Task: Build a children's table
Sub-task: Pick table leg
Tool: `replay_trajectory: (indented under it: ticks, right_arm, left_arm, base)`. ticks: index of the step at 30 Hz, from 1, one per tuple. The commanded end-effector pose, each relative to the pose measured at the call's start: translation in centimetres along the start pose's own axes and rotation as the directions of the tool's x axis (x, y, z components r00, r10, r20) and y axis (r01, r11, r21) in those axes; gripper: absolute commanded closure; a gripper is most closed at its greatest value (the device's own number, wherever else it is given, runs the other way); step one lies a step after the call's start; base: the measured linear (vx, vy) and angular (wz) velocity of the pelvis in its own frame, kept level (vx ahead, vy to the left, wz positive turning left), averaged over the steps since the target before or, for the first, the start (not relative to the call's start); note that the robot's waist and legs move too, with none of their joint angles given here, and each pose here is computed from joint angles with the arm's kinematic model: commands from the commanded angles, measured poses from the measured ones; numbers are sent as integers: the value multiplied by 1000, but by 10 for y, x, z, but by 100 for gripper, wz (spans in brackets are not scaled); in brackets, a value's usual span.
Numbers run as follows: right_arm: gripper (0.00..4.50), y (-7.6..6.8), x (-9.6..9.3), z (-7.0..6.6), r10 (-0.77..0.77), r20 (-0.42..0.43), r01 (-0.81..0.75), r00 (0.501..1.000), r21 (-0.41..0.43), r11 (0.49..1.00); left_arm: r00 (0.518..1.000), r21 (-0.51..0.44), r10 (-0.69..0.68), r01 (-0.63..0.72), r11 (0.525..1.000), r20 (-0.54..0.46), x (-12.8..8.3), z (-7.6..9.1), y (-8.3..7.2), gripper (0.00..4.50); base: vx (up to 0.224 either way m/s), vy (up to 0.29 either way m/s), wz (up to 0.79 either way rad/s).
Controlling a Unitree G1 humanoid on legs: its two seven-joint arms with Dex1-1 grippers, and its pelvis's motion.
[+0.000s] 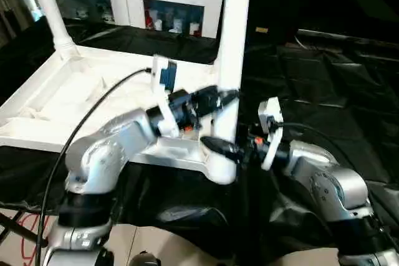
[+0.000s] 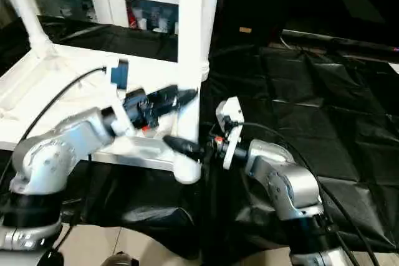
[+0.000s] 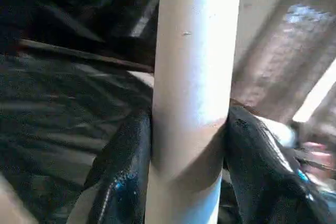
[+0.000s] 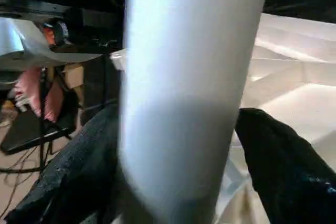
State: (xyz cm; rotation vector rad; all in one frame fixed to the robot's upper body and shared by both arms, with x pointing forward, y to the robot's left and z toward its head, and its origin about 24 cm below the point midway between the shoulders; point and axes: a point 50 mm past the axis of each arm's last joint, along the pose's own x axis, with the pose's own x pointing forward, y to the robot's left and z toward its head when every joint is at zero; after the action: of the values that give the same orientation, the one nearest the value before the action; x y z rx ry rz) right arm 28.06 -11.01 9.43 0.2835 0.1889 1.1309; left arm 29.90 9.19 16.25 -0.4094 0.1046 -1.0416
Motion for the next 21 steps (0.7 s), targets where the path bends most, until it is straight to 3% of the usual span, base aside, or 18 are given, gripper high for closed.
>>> replay_trajectory:
  ticks: [1, 2, 5, 9, 21]
  right_arm:
    - [87, -7, -4, 10, -70, 15, 70, 997, -7, 997]
    - [87, -9, -3, 12, -95, 11, 95, 995, -1, 995]
    - [87, -16, 0, 13, -176, -16, 176, 984, 13, 984]
    - [87, -27, 8, 13, -318, -36, 319, 947, 33, 947]
    - [87, -22, 29, 5, -283, -88, 292, 955, 107, 950]
  left_arm:
    - [991, 88, 132, -131, 987, -10, 6, 9, 8, 265]
    - [982, 127, 186, -182, 975, -17, 7, 12, 12, 265]
    - [961, 129, 277, -274, 953, -2, 9, 17, 18, 265]
    - [956, 137, 293, -291, 947, 6, 14, 20, 16, 265]
    - [954, 135, 300, -299, 944, 13, 18, 20, 13, 265]
  base:
    - [0, 0, 0]
    - [0, 0, 0]
    - [0, 0, 0]
    - [0, 0, 0]
    - [0, 0, 0]
